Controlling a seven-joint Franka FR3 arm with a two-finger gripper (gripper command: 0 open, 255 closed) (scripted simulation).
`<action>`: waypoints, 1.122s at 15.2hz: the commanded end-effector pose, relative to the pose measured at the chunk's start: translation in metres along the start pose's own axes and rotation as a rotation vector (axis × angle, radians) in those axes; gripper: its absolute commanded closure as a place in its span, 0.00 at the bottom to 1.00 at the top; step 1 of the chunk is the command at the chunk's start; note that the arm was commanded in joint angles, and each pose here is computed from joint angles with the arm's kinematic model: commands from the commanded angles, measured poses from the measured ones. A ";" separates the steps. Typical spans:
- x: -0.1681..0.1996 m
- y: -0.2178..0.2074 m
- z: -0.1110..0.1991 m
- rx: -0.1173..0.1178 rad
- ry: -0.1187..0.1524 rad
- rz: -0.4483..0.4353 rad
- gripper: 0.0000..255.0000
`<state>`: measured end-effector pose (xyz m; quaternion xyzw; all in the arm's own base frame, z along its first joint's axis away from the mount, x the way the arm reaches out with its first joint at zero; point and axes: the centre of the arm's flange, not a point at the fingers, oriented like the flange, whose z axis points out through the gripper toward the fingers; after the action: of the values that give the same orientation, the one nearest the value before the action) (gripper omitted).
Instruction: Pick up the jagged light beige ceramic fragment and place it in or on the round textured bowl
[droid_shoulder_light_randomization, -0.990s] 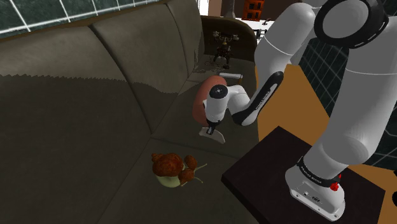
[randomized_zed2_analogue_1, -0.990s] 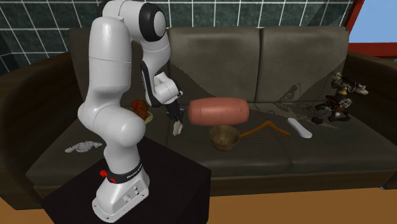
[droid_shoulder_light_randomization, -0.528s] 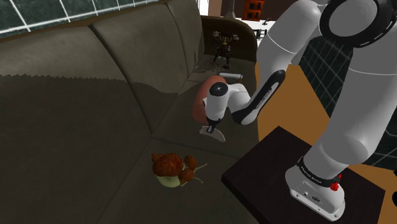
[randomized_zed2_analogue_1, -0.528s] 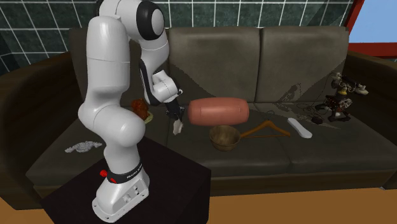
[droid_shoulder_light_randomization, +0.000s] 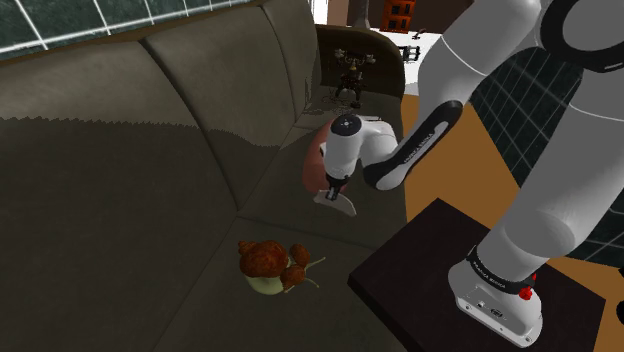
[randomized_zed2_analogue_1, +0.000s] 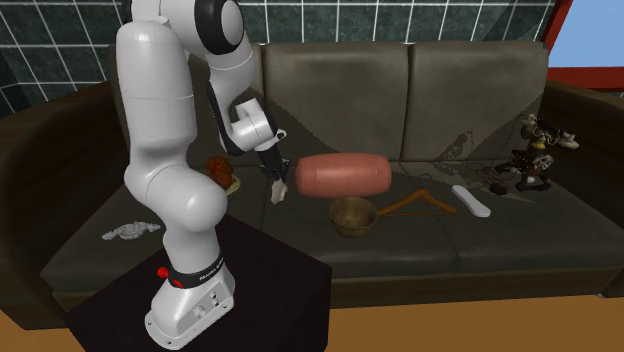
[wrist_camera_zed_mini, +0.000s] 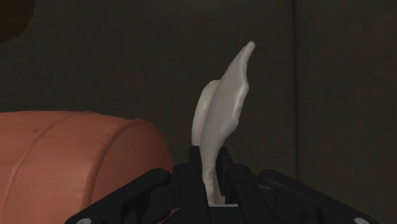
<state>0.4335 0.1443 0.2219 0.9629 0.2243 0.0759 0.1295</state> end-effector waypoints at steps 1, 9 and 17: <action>0.001 0.004 -0.010 0.001 0.000 0.000 1.00; 0.004 0.016 -0.050 0.001 0.000 0.000 1.00; 0.008 0.028 -0.091 0.001 0.000 0.000 1.00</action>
<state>0.4334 0.1437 0.3119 0.9629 0.2242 0.0759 0.1295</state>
